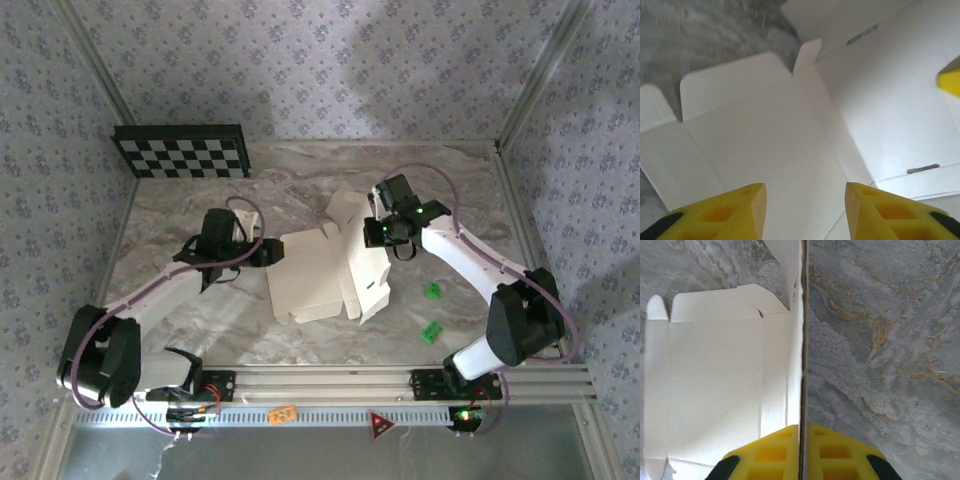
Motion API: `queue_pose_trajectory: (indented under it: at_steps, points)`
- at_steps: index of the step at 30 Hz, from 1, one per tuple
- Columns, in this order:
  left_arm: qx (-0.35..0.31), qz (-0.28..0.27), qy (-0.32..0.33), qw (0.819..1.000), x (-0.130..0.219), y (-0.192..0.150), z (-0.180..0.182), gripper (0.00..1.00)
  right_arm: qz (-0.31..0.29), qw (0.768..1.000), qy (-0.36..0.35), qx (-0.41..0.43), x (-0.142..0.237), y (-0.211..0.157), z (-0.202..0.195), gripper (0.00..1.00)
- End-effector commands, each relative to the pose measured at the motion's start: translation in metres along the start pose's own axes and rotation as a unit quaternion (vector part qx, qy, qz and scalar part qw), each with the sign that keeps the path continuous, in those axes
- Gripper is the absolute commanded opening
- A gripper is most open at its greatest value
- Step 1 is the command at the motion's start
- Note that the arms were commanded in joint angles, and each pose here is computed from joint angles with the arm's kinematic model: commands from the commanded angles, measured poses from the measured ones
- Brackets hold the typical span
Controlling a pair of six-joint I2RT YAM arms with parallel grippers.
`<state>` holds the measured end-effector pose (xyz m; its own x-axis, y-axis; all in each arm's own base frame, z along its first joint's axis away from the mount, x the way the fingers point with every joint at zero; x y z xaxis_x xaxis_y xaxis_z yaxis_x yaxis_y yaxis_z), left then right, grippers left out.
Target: Fold the paper box
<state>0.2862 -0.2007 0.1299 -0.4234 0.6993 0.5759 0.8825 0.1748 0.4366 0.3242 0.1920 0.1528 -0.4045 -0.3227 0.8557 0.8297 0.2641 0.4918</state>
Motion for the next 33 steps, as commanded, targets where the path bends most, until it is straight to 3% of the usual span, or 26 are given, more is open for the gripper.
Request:
queue_pose_trajectory:
  at_steps: [1,8,18,25,30,33]
  points:
    - [0.015,0.016,-0.023,0.999,-0.007,-0.008,-0.002,0.43,0.047,0.996,-0.06,0.056,0.002,-0.009,-0.007,0.0]
    - [0.063,0.059,-0.008,0.996,-0.029,-0.025,0.019,0.36,0.092,0.981,-0.108,0.131,-0.007,-0.007,0.01,0.0]
    - [0.101,0.096,-0.01,0.99,-0.047,-0.039,0.031,0.32,0.137,0.973,-0.095,0.158,-0.033,-0.021,0.029,0.0]
    - [0.079,0.071,-0.017,0.994,-0.036,-0.029,0.02,0.32,0.152,0.971,-0.088,0.163,-0.041,-0.028,0.032,0.0]
    - [0.029,0.022,-0.005,0.999,-0.014,-0.007,0.005,0.33,0.145,0.969,-0.079,0.182,-0.037,-0.024,0.034,0.0]
    - [-0.015,-0.009,-0.007,1.0,0.001,0.01,-0.009,0.41,0.139,0.964,-0.071,0.215,-0.032,-0.021,0.034,0.0]
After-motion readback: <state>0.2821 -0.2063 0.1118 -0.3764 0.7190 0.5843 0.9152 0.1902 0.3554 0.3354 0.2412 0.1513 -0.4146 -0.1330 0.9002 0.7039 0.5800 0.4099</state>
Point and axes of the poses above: each hand's point on the last joint's axis, 136 mm out from that joint toward the fingers, its own x axis back along the fingers, its own z axis along the line the jaws close on, y = z × x, the point moved 1 cm from there along x, back along the fingers, and after that the axes turned 8 degrees about x, right-handed, at the moved point
